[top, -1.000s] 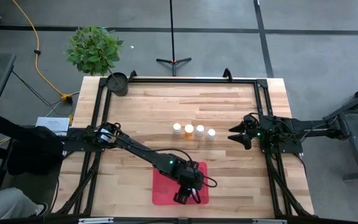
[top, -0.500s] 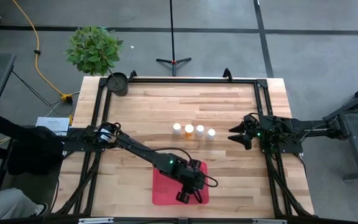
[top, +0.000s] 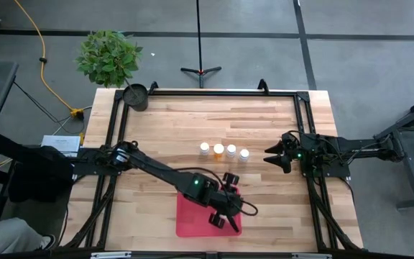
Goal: Pick and place pill bottles into a basket
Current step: Put the white pill bottle into the red bin
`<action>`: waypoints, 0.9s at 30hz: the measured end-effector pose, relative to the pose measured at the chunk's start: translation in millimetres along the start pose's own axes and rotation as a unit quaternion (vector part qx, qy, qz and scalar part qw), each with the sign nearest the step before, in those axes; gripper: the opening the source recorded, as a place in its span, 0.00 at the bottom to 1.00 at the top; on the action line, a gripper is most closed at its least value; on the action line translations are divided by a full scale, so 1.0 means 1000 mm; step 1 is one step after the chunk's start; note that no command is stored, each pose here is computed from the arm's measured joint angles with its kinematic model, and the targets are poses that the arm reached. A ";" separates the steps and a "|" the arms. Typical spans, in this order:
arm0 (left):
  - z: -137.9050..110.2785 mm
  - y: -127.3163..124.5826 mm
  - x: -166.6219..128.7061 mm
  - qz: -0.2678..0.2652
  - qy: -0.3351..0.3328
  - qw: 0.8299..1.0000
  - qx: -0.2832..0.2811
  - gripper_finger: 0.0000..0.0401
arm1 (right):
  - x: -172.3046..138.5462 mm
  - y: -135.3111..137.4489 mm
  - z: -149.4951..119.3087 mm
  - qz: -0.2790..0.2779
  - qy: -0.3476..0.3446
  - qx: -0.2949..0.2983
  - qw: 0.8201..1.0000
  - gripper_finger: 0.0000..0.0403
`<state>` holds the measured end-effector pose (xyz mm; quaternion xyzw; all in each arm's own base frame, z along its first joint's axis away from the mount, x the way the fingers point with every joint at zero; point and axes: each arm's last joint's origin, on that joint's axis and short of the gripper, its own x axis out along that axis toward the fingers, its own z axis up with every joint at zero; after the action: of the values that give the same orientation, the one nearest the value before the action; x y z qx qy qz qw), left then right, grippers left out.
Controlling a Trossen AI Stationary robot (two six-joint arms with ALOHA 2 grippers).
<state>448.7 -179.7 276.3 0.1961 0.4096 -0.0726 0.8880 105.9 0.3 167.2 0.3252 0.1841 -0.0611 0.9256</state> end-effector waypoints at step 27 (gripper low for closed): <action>-0.050 0.151 -0.041 -0.002 0.231 0.966 -0.115 0.45 | 0.000 0.002 -0.002 0.032 0.026 -0.002 0.999 0.65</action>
<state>430.5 -23.3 321.8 0.1038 0.6099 0.0209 0.7854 105.8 2.6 167.2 0.3309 0.1977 -0.0223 0.9225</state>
